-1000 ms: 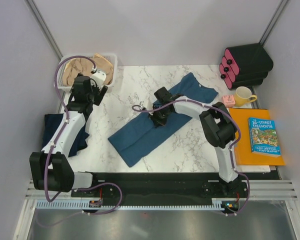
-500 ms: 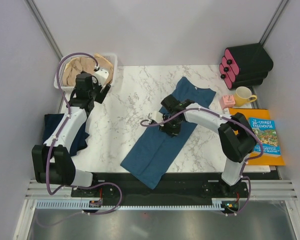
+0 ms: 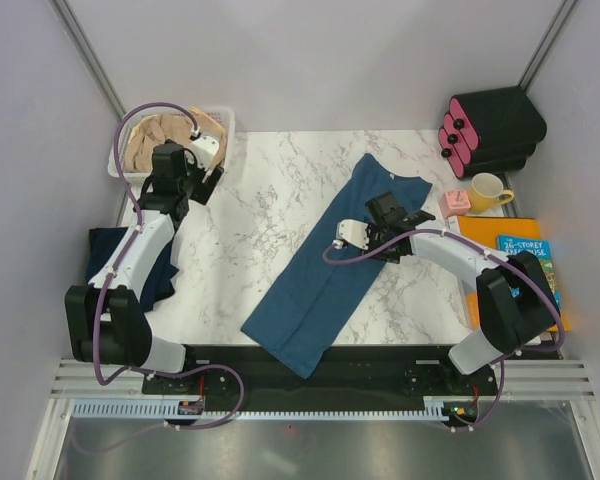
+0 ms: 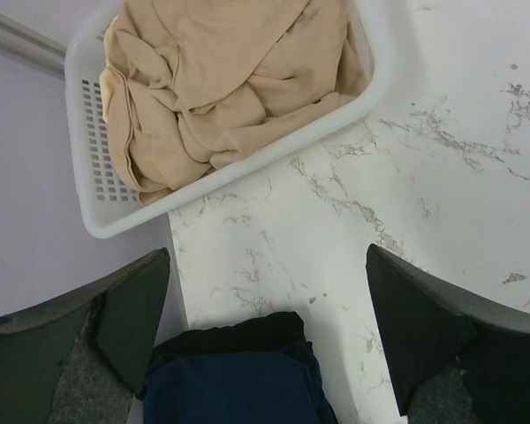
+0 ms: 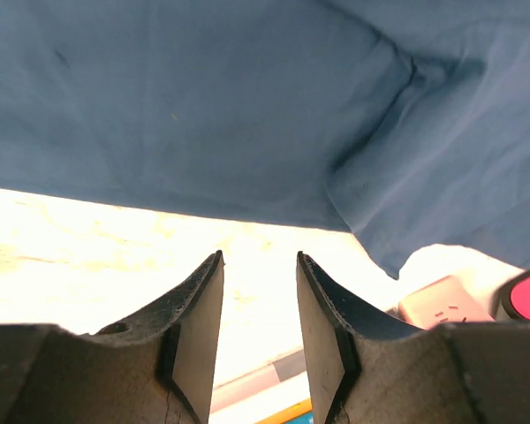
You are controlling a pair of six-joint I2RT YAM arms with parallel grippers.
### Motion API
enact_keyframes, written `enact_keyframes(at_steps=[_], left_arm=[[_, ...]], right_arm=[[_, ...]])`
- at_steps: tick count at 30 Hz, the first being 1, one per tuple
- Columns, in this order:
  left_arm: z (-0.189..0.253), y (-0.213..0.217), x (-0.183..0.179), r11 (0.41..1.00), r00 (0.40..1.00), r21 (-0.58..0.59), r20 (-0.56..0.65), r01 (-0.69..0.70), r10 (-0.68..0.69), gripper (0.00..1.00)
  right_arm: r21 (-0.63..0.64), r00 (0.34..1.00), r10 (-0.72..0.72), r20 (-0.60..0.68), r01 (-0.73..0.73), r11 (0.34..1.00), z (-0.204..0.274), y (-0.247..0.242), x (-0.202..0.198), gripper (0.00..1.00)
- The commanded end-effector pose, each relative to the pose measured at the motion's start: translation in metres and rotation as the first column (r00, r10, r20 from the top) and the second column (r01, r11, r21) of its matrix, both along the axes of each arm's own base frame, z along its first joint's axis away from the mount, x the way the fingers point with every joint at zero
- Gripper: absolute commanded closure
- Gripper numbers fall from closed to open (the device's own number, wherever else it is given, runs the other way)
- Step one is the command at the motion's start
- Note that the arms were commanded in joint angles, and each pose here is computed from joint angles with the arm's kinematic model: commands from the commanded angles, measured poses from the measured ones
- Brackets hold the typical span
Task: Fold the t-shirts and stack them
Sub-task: Rotate the tshirt 90 degrees
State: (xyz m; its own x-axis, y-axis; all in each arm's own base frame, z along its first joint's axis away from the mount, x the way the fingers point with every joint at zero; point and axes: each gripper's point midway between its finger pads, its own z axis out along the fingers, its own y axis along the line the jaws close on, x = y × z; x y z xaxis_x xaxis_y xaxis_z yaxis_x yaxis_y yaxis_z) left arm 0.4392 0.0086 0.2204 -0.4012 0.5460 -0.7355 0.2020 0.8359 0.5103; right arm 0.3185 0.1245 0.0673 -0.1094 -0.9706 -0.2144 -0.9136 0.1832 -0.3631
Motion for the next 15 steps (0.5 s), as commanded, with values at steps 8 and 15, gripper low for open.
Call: enact_keyframes(at_steps=[8,15], left_arm=[[0.023,0.001,0.003,1.0,0.997,-0.006,0.073,-0.003,0.003,0.01],[0.022,0.002,0.005,1.0,0.998,0.002,0.07,-0.001,0.001,0.01]], right_arm=[[0.003,0.988,-0.036,0.153,0.036,0.999,0.003,0.002,0.044,0.54],[-0.002,0.987,-0.052,0.151,0.053,0.999,-0.016,0.001,0.051,0.56]])
